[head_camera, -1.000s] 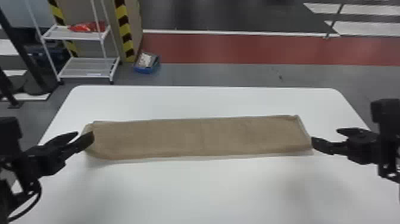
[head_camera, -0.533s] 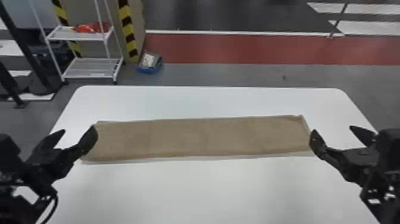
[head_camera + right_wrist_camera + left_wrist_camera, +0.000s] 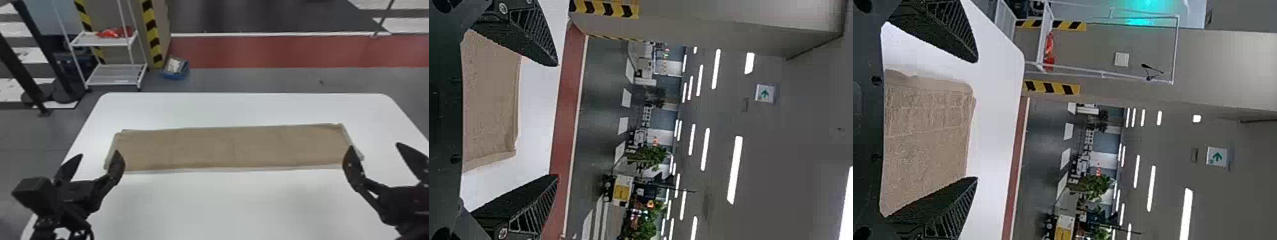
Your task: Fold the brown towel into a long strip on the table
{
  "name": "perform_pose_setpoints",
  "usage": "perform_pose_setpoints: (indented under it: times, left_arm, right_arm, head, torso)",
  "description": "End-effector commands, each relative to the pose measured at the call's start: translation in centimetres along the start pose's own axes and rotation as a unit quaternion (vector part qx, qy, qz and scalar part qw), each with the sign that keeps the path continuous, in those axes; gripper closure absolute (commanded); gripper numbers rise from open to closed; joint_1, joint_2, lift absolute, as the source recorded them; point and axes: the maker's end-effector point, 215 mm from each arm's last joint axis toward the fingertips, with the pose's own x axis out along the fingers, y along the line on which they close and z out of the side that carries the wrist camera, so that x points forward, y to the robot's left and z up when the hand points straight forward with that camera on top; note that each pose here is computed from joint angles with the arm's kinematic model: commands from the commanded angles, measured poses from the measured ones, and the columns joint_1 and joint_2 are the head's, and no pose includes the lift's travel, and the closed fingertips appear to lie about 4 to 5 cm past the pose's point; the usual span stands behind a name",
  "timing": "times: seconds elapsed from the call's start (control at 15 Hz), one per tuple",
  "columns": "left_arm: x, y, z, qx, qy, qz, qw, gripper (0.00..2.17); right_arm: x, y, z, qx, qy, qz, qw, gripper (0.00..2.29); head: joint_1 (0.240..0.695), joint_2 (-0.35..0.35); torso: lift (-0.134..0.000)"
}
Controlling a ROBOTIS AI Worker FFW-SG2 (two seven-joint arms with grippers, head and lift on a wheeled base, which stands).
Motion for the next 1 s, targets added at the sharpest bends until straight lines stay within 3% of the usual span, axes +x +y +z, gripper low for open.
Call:
perform_pose_setpoints:
  times: [0.0, 0.2, 0.47, 0.93]
  left_arm:
    - [-1.3, -1.1, 0.0, 0.003, 0.003, -0.009, 1.0000, 0.03]
    - [-2.1, -1.6, -0.2, 0.001, 0.006, -0.009, 0.9999, 0.03]
    - [-2.5, -2.4, 0.6, 0.005, -0.005, -0.009, 0.9999, 0.03]
    - [-2.5, -3.1, 0.6, 0.004, -0.005, -0.004, 1.0000, 0.04]
  right_arm:
    - [-0.4, 2.2, -0.4, 0.018, -0.007, -0.004, 0.9998, 0.09]
    - [-0.3, 4.3, -1.1, 0.034, 0.002, -0.022, 0.9992, 0.09]
    - [0.2, 7.2, -1.1, 0.043, 0.018, -0.008, 0.9989, 0.09]
    - [0.5, 7.3, -3.3, 0.049, 0.066, -0.011, 0.9966, 0.09]
  head:
    - [0.695, 0.051]
    - [0.695, 0.065]
    - [0.695, 0.101]
    - [0.695, 0.114]
  torso:
    - [-0.100]
    - [-0.100]
    - [-0.100]
    - [-0.100]
